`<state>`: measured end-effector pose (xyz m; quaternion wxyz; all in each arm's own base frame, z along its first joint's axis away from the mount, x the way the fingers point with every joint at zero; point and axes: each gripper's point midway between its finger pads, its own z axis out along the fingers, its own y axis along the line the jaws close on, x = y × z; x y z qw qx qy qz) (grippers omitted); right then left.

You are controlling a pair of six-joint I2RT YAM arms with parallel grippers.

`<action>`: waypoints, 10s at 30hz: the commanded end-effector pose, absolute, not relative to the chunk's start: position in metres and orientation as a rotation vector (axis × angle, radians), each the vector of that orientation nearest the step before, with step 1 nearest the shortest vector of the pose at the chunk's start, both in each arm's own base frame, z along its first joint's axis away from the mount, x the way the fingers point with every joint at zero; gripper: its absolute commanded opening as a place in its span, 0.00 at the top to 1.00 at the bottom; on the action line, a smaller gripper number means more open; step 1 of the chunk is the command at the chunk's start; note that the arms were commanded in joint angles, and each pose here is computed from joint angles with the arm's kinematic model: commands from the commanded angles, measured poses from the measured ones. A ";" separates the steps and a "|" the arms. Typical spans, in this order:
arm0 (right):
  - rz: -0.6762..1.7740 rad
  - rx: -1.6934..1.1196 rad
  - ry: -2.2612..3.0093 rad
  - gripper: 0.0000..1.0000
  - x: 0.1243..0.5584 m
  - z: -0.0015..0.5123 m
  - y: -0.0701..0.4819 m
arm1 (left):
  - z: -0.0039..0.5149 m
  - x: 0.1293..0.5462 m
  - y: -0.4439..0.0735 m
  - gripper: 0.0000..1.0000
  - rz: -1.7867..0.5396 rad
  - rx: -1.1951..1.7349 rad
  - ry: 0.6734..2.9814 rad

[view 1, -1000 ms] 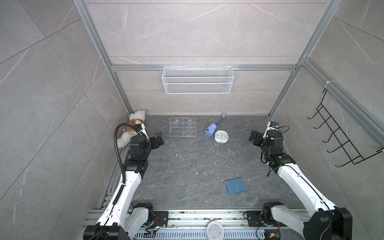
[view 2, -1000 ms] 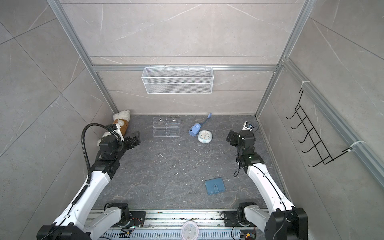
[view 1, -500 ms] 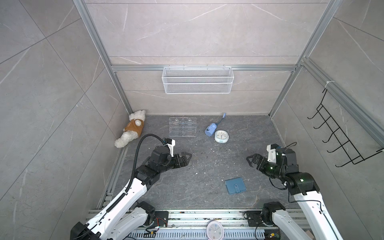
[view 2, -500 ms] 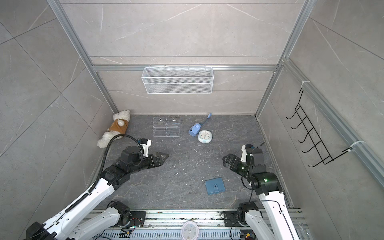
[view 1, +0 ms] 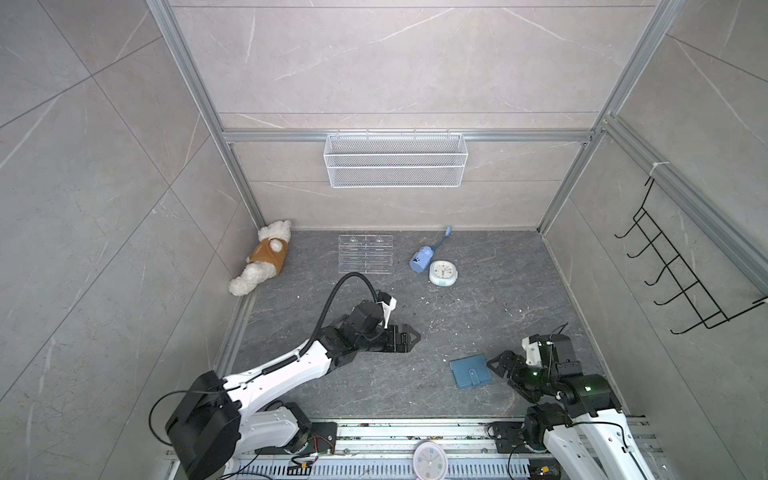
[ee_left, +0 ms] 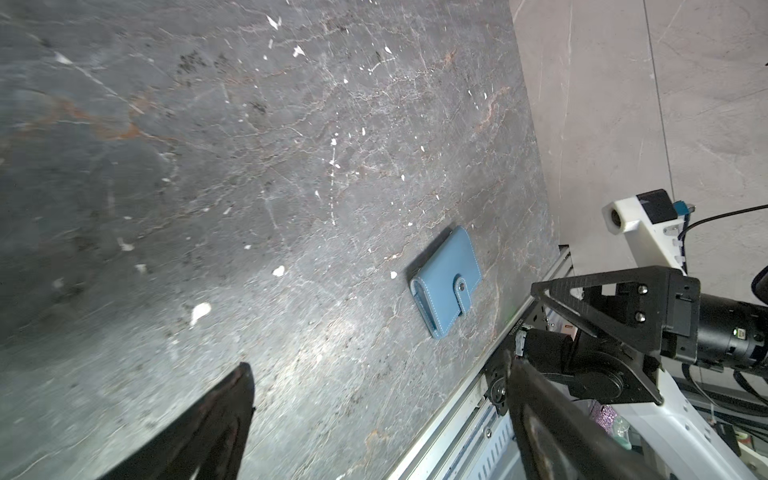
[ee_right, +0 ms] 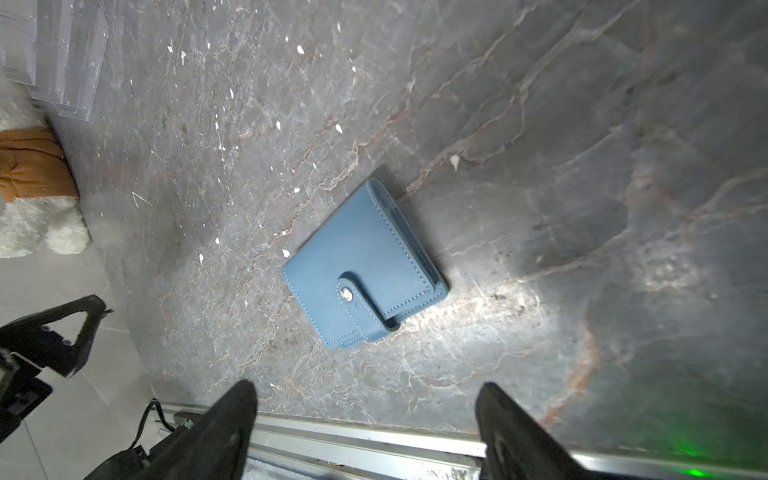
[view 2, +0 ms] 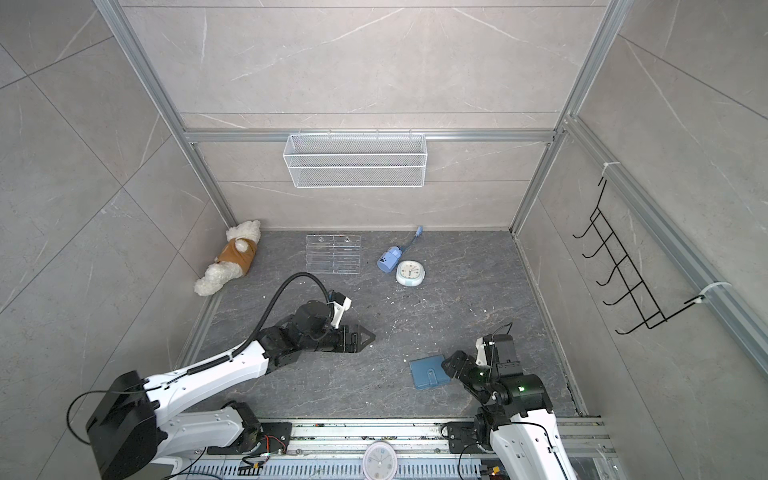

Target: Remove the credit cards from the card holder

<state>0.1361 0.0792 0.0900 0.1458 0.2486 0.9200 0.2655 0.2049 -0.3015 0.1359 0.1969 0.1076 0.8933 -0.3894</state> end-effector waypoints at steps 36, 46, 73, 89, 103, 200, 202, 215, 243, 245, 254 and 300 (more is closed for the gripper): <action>0.935 0.702 2.703 0.74 0.180 0.022 0.116 | 0.092 0.209 -0.399 0.23 -1.299 0.427 2.568; 0.903 0.523 2.732 0.74 0.199 0.026 0.158 | 0.085 0.206 -0.376 0.27 -1.270 0.286 2.565; 0.683 0.175 2.735 0.46 0.200 0.068 0.214 | 0.109 0.179 -0.305 0.29 -1.229 0.027 2.477; 0.857 0.000 2.780 0.63 0.155 0.037 0.246 | 0.133 0.183 -0.292 0.21 -1.203 -0.052 2.410; 0.823 -0.072 2.806 0.66 0.148 0.025 0.282 | 0.136 0.175 -0.261 0.17 -1.126 -0.114 2.411; 0.281 -0.110 2.879 0.70 0.188 0.043 0.267 | -0.032 0.126 -0.250 0.86 -0.699 -0.259 2.918; 0.276 -0.115 2.882 0.70 0.188 0.044 0.267 | -0.032 0.125 -0.249 0.86 -0.697 -0.259 2.919; 0.228 -0.164 2.867 0.26 0.190 0.063 0.278 | -0.032 0.125 -0.249 0.87 -0.704 -0.259 2.913; 0.098 -0.100 2.942 0.35 0.179 0.009 0.260 | -0.033 0.124 -0.250 0.91 -0.709 -0.253 2.913; 0.085 -0.088 2.939 0.39 0.179 0.008 0.256 | -0.034 0.124 -0.249 0.91 -0.707 -0.257 2.914; 0.053 -0.049 2.933 0.55 0.180 0.006 0.241 | -0.037 0.122 -0.244 0.93 -0.689 -0.283 2.917; -0.024 0.026 2.854 0.78 0.187 0.031 0.199 | -0.030 0.127 -0.251 0.96 -0.711 -0.258 2.898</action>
